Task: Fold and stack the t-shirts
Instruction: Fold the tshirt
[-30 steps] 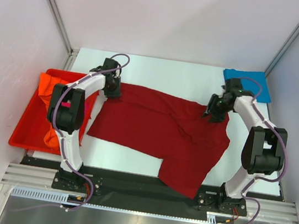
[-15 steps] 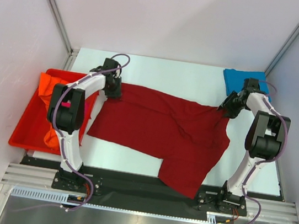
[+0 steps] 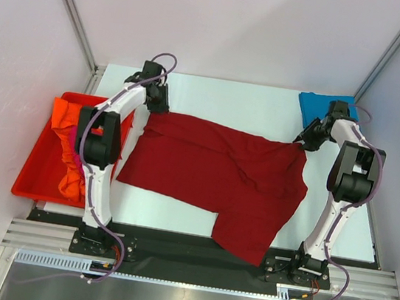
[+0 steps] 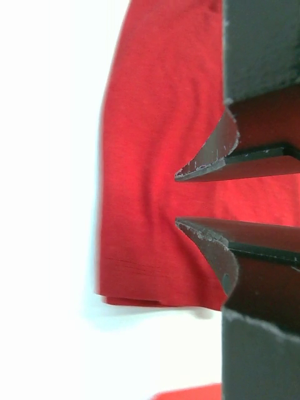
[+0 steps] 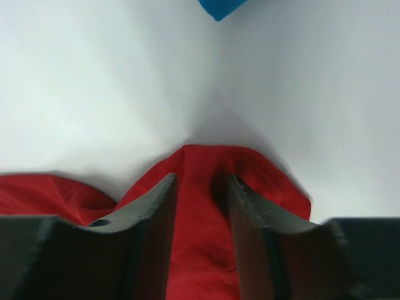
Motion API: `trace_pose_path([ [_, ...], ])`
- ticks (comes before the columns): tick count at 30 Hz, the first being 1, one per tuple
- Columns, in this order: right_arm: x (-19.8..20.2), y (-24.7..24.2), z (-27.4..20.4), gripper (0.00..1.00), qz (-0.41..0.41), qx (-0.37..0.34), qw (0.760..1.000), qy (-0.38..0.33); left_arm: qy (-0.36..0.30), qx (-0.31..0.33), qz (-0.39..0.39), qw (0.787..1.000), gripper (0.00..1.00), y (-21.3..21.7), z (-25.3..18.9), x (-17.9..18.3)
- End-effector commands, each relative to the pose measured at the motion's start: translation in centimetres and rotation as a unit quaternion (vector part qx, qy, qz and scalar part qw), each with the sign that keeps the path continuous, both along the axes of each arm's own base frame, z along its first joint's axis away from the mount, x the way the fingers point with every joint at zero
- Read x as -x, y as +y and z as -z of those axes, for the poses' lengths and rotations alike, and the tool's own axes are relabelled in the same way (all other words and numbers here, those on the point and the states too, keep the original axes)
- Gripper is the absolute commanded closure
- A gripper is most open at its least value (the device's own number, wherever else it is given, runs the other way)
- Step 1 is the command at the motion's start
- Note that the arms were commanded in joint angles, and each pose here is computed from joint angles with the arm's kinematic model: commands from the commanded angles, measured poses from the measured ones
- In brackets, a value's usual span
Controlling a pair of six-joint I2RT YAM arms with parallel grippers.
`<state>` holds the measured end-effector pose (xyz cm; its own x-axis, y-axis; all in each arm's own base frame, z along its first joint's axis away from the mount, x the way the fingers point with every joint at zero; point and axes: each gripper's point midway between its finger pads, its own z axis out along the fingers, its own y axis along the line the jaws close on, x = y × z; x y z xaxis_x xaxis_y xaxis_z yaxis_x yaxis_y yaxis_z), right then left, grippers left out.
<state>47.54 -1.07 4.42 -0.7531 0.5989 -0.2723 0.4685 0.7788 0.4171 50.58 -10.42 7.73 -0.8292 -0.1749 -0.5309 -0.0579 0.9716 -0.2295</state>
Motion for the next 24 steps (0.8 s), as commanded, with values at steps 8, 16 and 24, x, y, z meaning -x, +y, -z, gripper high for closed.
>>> trace_pose_path([
  [8, -2.6, -3.7, -2.5, 0.99, 0.054, 0.029, 0.997, -0.053, 0.053, 0.018, -0.011, 0.998, 0.66, -0.3, 4.6, -1.1],
  [16, -3.5, -5.7, -2.1, 0.98, 0.051, 0.044, 0.997, -0.049, 0.066, 0.006, -0.007, 0.998, 0.66, 0.1, 6.4, -0.9],
  [24, -1.4, -6.3, -3.8, 0.57, 0.039, 0.079, 0.996, -0.031, 0.035, 0.009, -0.005, 0.999, 0.64, 0.2, 2.5, -0.5],
])
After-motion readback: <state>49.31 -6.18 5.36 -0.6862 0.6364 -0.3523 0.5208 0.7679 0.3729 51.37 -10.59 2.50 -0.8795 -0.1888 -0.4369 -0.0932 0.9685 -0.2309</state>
